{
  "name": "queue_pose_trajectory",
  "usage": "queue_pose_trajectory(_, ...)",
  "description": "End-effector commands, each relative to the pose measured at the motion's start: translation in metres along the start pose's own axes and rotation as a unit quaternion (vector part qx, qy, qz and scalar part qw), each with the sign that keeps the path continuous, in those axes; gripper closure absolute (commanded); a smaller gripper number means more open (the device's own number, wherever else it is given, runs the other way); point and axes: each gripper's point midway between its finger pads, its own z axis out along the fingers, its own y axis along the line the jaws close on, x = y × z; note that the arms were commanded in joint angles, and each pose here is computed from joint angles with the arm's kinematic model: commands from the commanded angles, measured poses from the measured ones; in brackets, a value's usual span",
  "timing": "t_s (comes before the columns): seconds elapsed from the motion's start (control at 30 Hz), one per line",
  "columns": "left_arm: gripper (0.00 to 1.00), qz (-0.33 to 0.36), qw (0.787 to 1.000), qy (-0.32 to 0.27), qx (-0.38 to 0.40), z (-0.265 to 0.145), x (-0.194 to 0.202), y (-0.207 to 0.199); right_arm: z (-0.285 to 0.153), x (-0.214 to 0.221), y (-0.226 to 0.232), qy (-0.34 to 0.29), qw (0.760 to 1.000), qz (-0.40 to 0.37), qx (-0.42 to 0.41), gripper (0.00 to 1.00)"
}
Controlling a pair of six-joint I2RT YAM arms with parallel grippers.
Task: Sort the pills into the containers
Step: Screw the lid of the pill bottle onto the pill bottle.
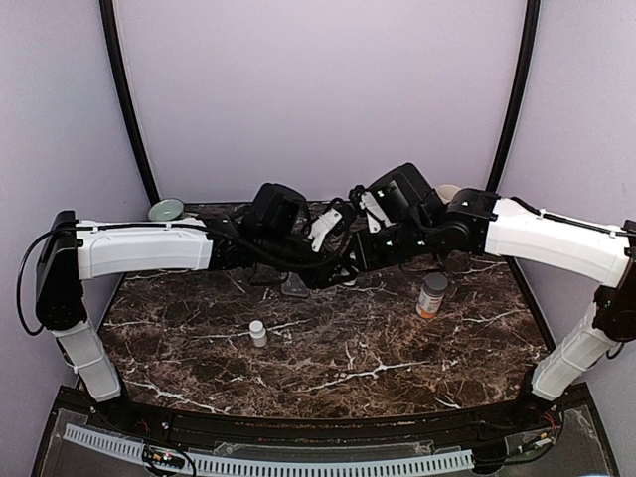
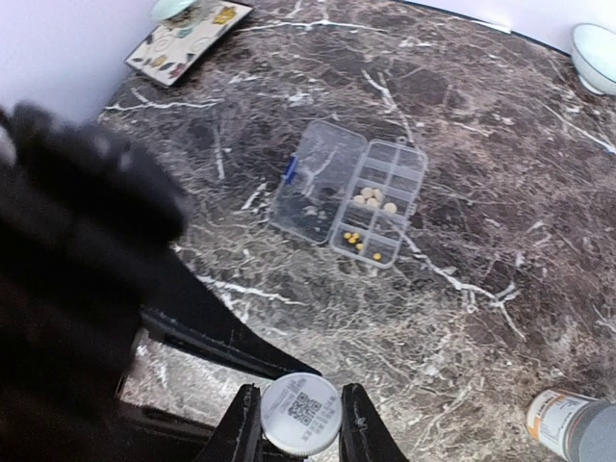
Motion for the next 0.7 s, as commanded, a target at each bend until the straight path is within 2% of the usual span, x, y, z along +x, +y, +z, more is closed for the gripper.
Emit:
queue_pose_trajectory(0.0, 1.0, 0.034, 0.993, -0.035, -0.104, 0.009, -0.028, 0.015, 0.005, -0.002, 0.028, -0.002, 1.0, 0.008, -0.014, 0.87)
queue_pose_trajectory(0.1, 0.99, 0.03, 0.991, -0.049, -0.12, 0.007, -0.032, 0.019, 0.005, -0.001, 0.025, -0.009, 1.0, 0.011, -0.007, 0.87)
queue_pose_trajectory(0.2, 0.88, 0.033, 0.991, -0.059, -0.117, 0.003, -0.034, 0.017, 0.002, -0.003, 0.024, -0.023, 1.0, 0.012, -0.008, 0.87)
queue_pose_trajectory(0.27, 0.85, 0.034, 0.991, -0.061, -0.113, 0.003, -0.034, 0.015, 0.004, 0.0, 0.021, -0.02, 1.0, 0.012, -0.005, 0.87)
queue_pose_trajectory(0.33, 0.85, 0.034, 0.991, -0.067, -0.112, 0.002, -0.036, 0.014, 0.006, 0.003, 0.021, -0.014, 1.0, 0.01, -0.004, 0.87)
queue_pose_trajectory(0.43, 0.91, 0.035, 0.991, -0.069, -0.111, 0.002, -0.037, 0.014, 0.006, 0.005, 0.02, -0.015, 1.0, 0.012, -0.005, 0.86)
queue_pose_trajectory(0.57, 0.93, 0.035, 0.991, -0.066, -0.111, 0.002, -0.036, 0.014, -0.001, 0.001, 0.015, -0.029, 0.999, 0.019, -0.001, 0.74)
queue_pose_trajectory(0.67, 0.93, 0.038, 0.99, -0.075, -0.111, -0.002, -0.037, 0.014, 0.0, 0.002, 0.014, -0.03, 0.999, 0.02, -0.007, 0.75)
